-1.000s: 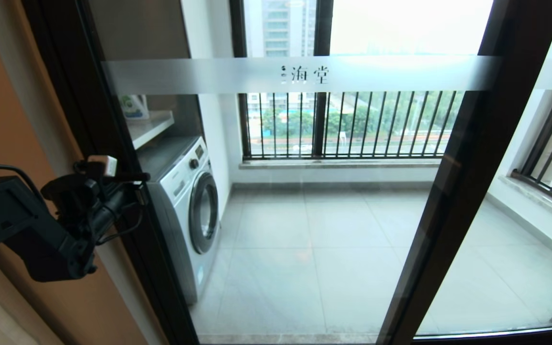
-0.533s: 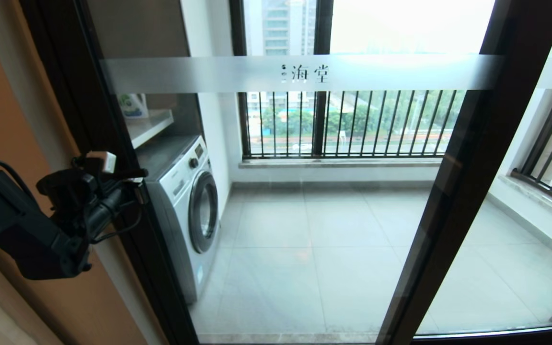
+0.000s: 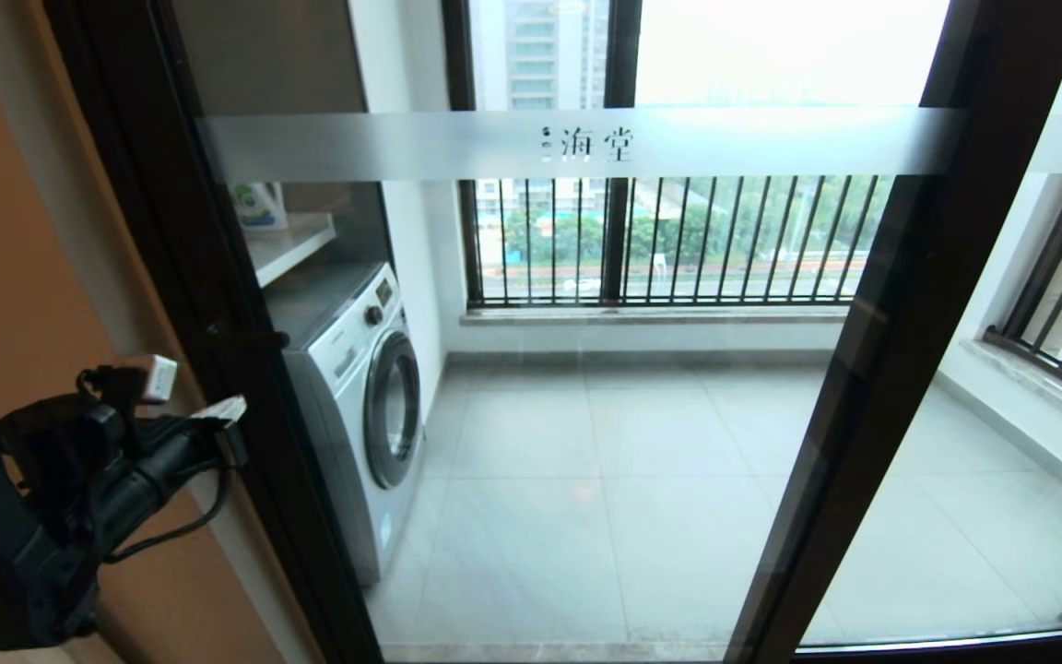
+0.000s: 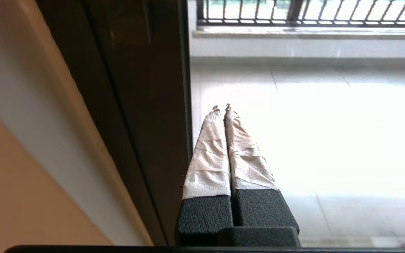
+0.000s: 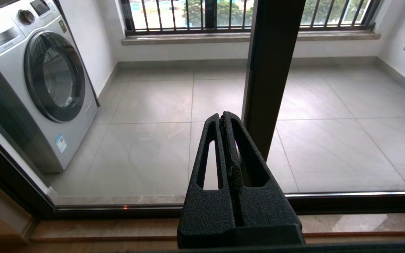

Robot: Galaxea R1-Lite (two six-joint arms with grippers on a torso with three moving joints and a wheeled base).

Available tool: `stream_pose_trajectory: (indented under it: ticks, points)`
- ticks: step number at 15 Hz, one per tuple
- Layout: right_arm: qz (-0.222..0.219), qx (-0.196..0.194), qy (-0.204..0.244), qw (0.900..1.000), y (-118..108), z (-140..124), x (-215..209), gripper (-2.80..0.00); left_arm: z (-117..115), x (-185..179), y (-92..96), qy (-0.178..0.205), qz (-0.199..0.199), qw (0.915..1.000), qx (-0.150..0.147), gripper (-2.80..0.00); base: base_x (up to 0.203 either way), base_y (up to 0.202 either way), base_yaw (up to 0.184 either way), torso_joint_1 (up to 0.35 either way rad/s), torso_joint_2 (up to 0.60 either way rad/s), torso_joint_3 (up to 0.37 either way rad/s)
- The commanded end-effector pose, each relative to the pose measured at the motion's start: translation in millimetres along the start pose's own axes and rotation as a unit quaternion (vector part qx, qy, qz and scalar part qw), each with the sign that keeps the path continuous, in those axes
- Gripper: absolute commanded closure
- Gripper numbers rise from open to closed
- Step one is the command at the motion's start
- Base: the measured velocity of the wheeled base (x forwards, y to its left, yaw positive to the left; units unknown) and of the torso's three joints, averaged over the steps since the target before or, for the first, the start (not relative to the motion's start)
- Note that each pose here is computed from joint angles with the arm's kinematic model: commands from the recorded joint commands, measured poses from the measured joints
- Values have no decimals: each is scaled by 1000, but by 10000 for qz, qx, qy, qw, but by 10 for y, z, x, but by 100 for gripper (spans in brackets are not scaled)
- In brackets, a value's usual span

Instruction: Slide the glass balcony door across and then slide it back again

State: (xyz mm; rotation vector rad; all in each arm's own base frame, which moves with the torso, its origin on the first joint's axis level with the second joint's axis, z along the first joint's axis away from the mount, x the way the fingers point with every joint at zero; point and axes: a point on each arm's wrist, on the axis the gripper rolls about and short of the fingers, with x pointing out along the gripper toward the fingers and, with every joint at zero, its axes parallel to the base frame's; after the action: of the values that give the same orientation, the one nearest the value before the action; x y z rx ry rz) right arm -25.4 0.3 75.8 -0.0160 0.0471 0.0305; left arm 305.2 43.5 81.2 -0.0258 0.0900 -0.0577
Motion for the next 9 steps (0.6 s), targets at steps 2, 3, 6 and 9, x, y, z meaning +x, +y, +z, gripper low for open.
stream_pose_trajectory:
  ticks: [2, 3, 6, 9]
  points:
    - [3, -3, 1, 10000, 0, 0, 0, 0, 452, -590, -78, -646, -360, 9964, -417, 0, 0, 0, 0, 0, 0, 0]
    - [3, -3, 1, 10000, 0, 0, 0, 0, 615, -781, -131, -947, -575, 9925, -520, 0, 0, 0, 0, 0, 0, 0]
    - [3, -3, 1, 10000, 0, 0, 0, 0, 1025, -1350, -296, -1485, -1245, 9783, -732, 0, 0, 0, 0, 0, 0, 0]
    - [3, -2, 8, 10000, 0, 0, 1, 0, 1373, -2050, -509, -1445, -2267, 9539, -1332, 0, 0, 0, 0, 0, 0, 0]
